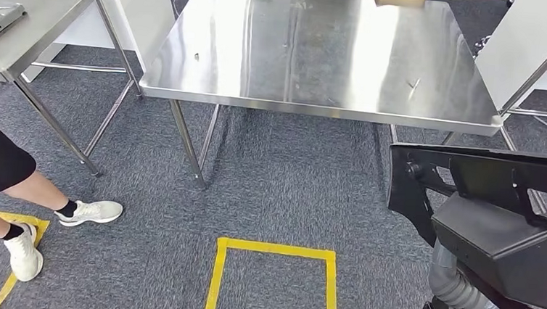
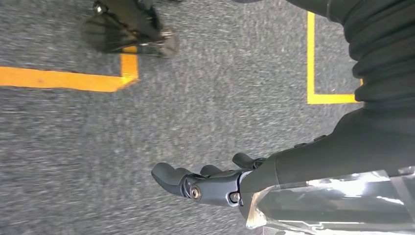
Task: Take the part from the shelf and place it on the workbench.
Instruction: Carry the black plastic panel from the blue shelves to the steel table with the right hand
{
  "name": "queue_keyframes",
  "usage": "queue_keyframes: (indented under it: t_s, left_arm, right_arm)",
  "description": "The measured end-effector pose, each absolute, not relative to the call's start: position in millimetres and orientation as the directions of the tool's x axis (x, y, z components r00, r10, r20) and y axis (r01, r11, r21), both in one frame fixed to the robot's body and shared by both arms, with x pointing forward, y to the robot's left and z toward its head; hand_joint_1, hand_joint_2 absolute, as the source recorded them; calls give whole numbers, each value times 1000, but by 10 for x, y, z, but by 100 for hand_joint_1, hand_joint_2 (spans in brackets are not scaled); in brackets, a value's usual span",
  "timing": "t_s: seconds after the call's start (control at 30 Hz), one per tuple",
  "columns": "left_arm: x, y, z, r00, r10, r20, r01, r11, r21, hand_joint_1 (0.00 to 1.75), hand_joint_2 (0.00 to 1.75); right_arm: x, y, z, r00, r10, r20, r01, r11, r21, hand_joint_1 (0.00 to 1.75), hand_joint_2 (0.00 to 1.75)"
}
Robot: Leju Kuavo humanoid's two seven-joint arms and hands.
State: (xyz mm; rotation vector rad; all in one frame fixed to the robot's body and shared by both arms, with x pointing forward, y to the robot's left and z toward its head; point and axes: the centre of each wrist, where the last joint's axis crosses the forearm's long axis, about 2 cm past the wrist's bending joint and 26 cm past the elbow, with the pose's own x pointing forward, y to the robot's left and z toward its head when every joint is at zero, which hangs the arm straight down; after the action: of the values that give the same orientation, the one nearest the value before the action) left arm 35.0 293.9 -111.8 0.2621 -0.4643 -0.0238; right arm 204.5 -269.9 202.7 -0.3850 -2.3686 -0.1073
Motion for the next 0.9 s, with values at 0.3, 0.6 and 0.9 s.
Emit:
queue_keyframes:
  t_s: [0.3, 0.6, 0.9]
  left_arm:
    - [363, 2946, -1117, 894, -86, 440, -34, 966, 257, 0, 175]
    - [346, 2932, -1119, 895, -86, 438, -32, 967, 254, 0, 175]
    - [358, 2943, -1117, 893, -92, 441, -27, 966, 256, 0, 175]
  right_arm:
    - [2057, -2696, 2035, -696, 248, 674, 311, 950, -29, 175, 175]
    - [2043, -2711, 2006, -689, 245, 682, 311, 950, -27, 175, 175]
    - [2032, -2708, 2004, -688, 246, 683, 315, 949, -24, 175, 175]
